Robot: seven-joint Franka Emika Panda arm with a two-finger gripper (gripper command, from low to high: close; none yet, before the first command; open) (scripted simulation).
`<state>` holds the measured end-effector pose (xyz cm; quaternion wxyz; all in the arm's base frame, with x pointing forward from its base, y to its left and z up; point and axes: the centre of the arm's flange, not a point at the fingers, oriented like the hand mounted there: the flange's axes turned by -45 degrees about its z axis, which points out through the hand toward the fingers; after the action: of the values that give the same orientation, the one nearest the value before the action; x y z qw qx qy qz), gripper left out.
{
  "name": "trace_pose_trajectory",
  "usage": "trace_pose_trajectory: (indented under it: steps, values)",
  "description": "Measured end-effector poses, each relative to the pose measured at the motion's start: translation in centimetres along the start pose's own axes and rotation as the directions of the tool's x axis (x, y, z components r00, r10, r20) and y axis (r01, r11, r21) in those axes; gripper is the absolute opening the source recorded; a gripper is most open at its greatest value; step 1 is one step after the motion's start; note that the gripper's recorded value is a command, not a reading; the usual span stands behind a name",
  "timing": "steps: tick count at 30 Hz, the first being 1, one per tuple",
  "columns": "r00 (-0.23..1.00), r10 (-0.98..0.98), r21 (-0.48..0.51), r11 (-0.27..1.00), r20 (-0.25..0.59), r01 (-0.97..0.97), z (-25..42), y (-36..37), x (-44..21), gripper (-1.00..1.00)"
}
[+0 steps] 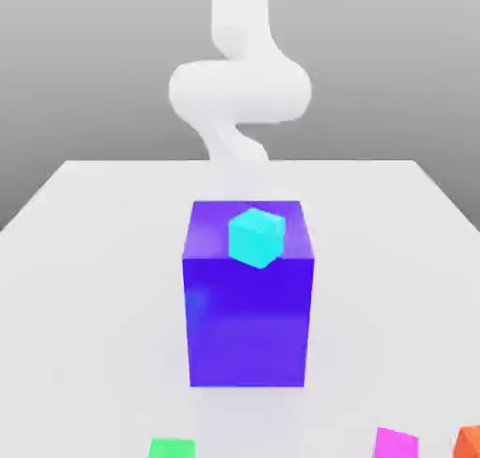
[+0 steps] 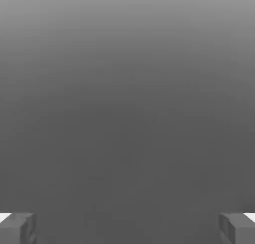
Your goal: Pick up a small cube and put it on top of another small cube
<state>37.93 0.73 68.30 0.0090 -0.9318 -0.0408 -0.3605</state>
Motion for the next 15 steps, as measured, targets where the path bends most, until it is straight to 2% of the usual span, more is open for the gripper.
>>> trace_pose_trajectory:
  steps: [7,15]
  values:
    - [0.958,-0.247,0.145,0.963,0.147,0.226,12.5,-2.9,-0.2,0.00]
    - [0.818,-0.520,0.318,0.840,0.245,0.439,25.8,-7.9,-4.1,0.00]
